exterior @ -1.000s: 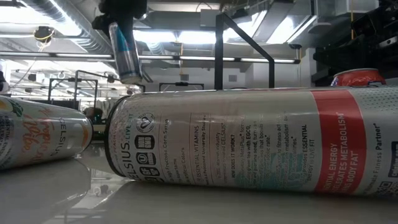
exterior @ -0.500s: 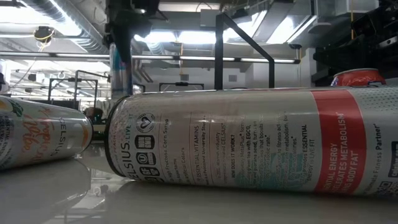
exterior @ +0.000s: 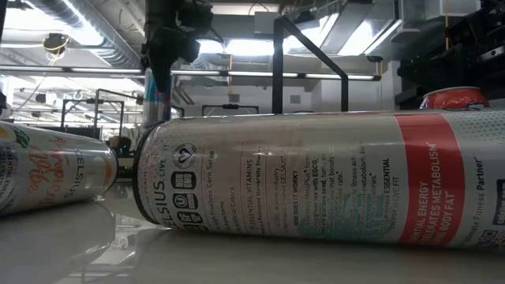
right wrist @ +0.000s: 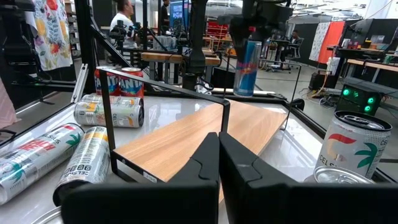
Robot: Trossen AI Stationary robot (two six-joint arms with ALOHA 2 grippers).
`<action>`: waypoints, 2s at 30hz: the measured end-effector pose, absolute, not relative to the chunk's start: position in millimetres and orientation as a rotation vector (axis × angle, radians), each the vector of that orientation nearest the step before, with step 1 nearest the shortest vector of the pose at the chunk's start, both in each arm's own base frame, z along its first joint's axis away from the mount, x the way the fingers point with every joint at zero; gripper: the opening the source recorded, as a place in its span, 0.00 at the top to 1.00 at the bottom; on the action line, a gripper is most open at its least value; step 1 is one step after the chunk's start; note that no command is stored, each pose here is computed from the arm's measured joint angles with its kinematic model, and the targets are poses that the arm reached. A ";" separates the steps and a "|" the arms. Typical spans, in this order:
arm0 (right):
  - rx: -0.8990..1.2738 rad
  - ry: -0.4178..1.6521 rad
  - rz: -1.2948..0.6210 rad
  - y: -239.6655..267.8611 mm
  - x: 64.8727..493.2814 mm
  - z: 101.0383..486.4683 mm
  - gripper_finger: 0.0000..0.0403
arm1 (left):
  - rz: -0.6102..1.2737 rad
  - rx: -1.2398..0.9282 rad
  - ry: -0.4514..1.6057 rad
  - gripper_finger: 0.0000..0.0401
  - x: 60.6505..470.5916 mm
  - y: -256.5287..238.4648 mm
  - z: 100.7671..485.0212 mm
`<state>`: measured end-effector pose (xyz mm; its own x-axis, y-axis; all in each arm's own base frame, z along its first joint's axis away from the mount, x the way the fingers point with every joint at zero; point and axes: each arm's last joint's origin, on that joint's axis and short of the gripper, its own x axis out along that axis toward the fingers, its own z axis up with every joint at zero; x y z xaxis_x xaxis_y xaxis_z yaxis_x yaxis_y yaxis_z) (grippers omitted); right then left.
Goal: Place canned beverage on shelf
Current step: Put the left blue soda can on the shelf
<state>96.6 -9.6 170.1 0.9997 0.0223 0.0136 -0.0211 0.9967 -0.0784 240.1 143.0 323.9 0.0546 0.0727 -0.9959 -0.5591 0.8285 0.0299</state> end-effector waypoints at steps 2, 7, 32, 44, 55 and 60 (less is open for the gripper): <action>-0.078 -0.015 0.022 -9.6 96.6 170.2 1.00 | 0.509 -0.426 1.455 0.46 235.2 143.2 326.3; -0.079 -0.015 0.022 -9.6 96.6 170.3 1.00 | 0.531 -0.441 1.450 0.46 226.8 143.6 323.0; -0.079 -0.015 0.022 -9.6 96.6 170.2 1.00 | 0.554 -0.499 1.417 0.46 204.9 118.5 274.5; -0.079 -0.015 0.022 -9.6 96.6 170.2 1.00 | 0.612 -0.477 1.396 0.43 206.6 121.0 273.8; -0.078 -0.015 0.022 -9.6 96.6 170.3 1.00 | 0.615 -0.468 1.398 0.35 206.9 121.4 273.1; -0.078 -0.014 0.022 -9.6 96.6 170.2 1.00 | 0.615 -0.469 1.399 0.35 206.9 121.5 272.9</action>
